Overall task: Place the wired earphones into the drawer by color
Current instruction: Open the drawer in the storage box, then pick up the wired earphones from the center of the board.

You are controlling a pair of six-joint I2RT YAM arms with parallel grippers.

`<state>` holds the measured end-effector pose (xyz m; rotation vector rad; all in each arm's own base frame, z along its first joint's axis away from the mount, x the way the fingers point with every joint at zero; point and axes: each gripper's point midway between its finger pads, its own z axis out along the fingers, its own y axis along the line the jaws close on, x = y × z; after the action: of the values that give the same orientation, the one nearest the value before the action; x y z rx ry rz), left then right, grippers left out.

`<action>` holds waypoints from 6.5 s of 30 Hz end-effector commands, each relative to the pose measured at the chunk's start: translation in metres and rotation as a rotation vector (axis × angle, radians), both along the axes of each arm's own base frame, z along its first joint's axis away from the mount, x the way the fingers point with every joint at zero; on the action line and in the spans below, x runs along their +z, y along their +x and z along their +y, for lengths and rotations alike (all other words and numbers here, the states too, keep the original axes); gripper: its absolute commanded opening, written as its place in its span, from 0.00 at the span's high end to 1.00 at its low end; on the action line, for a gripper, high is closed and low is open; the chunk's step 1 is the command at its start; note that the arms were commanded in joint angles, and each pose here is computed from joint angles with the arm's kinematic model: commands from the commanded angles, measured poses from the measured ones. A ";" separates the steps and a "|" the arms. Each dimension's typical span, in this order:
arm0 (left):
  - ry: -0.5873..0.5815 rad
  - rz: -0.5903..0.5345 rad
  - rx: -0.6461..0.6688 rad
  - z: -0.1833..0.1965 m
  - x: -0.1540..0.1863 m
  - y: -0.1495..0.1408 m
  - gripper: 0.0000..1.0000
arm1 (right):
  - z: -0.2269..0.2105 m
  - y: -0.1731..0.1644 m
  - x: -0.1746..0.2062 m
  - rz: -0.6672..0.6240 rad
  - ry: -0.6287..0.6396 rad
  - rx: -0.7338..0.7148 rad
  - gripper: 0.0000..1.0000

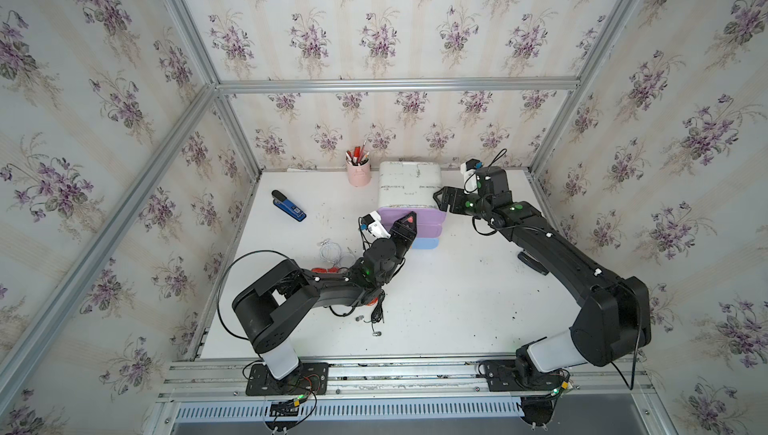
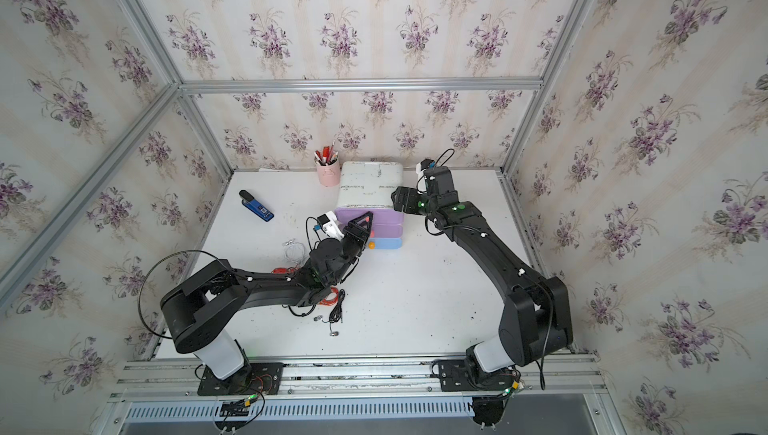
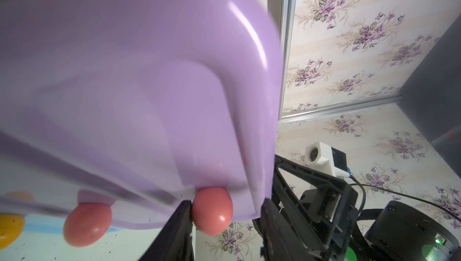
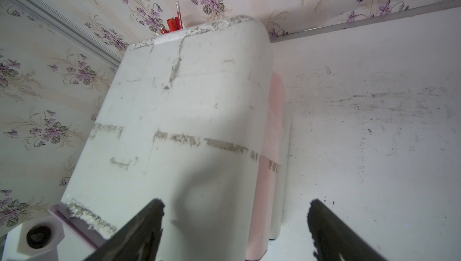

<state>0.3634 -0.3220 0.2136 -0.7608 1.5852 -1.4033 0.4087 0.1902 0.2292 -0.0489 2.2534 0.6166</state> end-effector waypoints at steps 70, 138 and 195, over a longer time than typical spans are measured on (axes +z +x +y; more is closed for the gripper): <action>0.140 0.101 -0.222 -0.033 -0.040 -0.142 0.78 | 0.006 0.016 -0.030 0.096 -0.050 -0.071 0.11; 0.982 0.589 -0.505 0.204 -0.041 -0.130 0.00 | 0.122 -0.170 0.044 0.026 -0.108 0.397 0.12; 1.149 1.012 -0.361 0.283 -0.196 -0.008 0.40 | 0.150 -0.213 0.012 0.062 -0.138 0.354 0.22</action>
<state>0.3532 -0.0403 0.0196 -0.4462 2.9486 -0.0117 0.1943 0.3408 0.2435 -0.5187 2.3617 0.6664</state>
